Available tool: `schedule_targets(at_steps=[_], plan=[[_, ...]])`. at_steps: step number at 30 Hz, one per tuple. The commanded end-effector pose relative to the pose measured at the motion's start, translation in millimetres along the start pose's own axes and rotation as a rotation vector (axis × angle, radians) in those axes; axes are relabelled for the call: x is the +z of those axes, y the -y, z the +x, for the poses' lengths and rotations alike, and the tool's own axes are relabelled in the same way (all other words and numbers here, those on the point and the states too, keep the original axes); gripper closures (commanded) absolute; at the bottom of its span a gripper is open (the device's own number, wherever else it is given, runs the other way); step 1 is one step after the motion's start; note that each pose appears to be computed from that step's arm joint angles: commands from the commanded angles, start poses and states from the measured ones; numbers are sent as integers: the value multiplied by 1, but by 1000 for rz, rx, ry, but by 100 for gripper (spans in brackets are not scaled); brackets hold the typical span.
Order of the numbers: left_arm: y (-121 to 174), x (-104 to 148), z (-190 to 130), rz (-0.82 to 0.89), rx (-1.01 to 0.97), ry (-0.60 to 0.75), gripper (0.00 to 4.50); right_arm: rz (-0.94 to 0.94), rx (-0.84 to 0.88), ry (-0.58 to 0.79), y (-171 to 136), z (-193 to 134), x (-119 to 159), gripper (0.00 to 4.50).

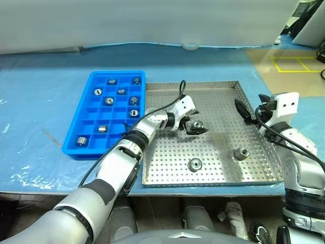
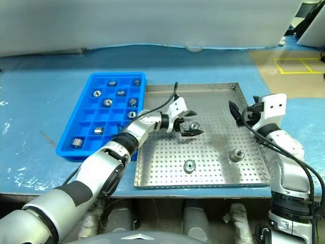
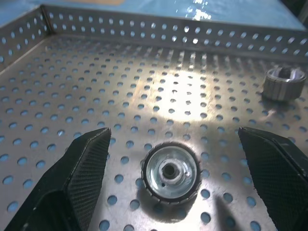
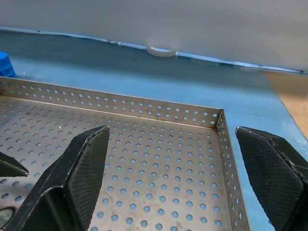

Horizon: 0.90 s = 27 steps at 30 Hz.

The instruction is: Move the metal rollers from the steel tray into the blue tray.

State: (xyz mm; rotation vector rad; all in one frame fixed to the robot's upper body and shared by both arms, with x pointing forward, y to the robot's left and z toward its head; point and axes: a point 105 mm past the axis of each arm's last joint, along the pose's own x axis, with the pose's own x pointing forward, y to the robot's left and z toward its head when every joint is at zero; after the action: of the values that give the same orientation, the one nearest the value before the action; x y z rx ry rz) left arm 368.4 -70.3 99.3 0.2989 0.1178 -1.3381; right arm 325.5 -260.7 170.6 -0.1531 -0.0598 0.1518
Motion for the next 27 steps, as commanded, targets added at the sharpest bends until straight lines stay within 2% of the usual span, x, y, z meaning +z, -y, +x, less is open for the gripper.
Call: schedule_targets(at_steps=[1, 3, 9, 10, 14, 18, 20, 24, 27], plan=[[4, 0, 7, 11, -3, -22, 20, -24, -4, 63, -2, -4, 17, 6], [9, -4, 9, -9, -25, -21, 61, -25, -6, 61, -2, -4, 16, 5], [9, 5, 8, -132, -32, 74, 270, -34, 6, 48, -6, -2, 12, 5], [7, 7, 6, -158, -18, 99, 283, -35, 11, 45, -7, -1, 11, 5], [-7, 18, -5, -167, 50, 186, 283, -18, 57, 42, -16, 7, 10, 5], [-21, 40, -29, -172, 120, 361, 283, -9, 148, 42, -34, 26, 10, 5], [-31, 52, -50, -175, 200, 453, 283, -4, 199, 46, -44, 38, 11, 5], [-50, 64, -94, -189, 417, 542, 283, -6, 312, 40, -65, 58, 10, 5], [-59, 64, -131, -165, 613, 557, 283, -8, 393, 38, -82, 72, 10, 5]])
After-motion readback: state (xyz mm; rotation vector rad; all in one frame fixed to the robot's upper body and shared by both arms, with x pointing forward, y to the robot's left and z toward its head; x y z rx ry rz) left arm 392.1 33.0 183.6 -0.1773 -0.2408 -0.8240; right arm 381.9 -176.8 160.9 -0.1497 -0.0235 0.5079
